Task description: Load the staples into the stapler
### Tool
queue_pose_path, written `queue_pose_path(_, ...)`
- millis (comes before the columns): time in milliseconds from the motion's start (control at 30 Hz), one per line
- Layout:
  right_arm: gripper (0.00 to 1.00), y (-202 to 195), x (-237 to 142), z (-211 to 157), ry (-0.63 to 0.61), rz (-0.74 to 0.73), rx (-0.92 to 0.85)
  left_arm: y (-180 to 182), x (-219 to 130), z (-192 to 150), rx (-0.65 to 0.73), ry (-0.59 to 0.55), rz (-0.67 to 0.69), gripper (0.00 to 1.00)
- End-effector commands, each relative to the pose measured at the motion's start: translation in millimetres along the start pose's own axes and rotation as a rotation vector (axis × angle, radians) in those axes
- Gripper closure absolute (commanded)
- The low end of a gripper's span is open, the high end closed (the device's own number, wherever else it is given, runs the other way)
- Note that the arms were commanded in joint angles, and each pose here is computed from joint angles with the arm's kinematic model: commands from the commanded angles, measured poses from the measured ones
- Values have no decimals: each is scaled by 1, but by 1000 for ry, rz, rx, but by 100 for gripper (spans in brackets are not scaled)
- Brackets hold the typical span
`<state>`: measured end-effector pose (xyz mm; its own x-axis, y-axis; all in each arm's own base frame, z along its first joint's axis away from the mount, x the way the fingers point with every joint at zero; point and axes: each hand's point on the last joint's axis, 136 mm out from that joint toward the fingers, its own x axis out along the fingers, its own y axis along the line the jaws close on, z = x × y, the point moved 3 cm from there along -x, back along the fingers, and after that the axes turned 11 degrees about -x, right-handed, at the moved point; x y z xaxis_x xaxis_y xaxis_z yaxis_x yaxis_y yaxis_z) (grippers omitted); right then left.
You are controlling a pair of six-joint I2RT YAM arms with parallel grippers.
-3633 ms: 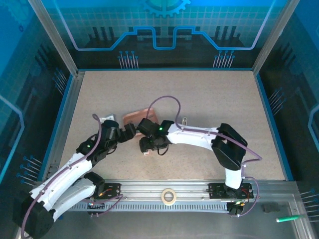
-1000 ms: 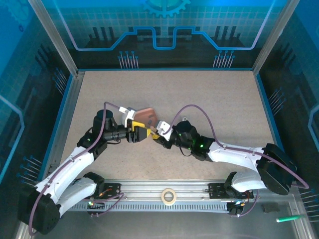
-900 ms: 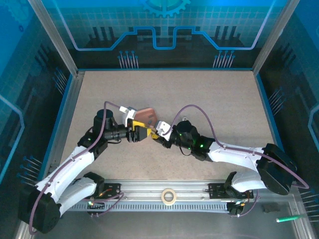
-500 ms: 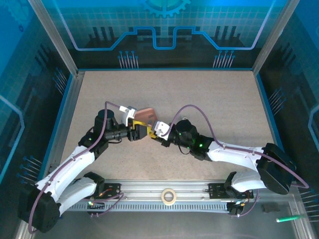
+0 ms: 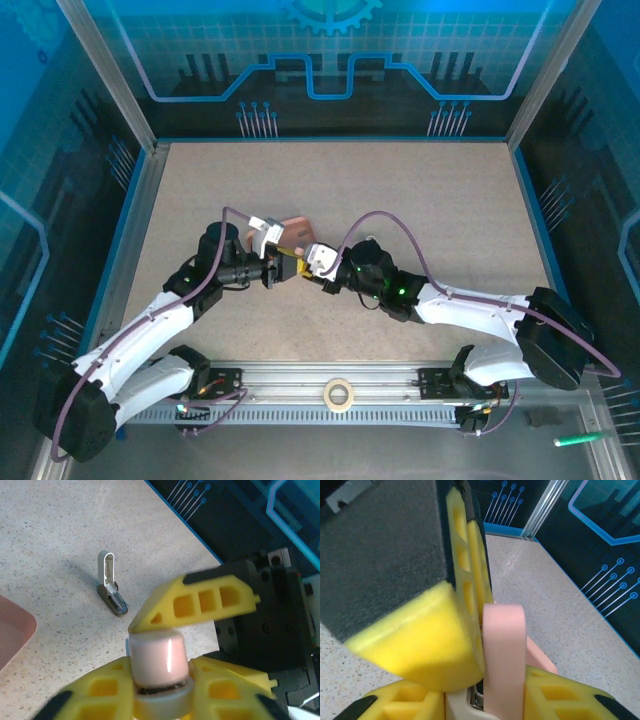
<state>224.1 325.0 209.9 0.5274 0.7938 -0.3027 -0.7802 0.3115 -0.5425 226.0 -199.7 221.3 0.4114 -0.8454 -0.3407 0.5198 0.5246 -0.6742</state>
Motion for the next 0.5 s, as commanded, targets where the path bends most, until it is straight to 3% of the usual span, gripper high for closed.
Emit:
queue_pose_path(0, 55, -7, -12, 22, -68, -10, -14, -4, -3, 17, 86, -49, 38, 93)
queue_pose_path(133, 43, -6, -37, 20, -101, 48, 57, -18, -7, 18, 287, -33, -25, 100)
queue_pose_path(233, 41, -6, -57, 16, -114, 110, 108, -33, -10, 12, 442, 24, -101, 100)
queue_pose_path(467, 41, -1, -77, 19, -121, 252, 138, -60, -18, 0, 614, 100, -237, 100)
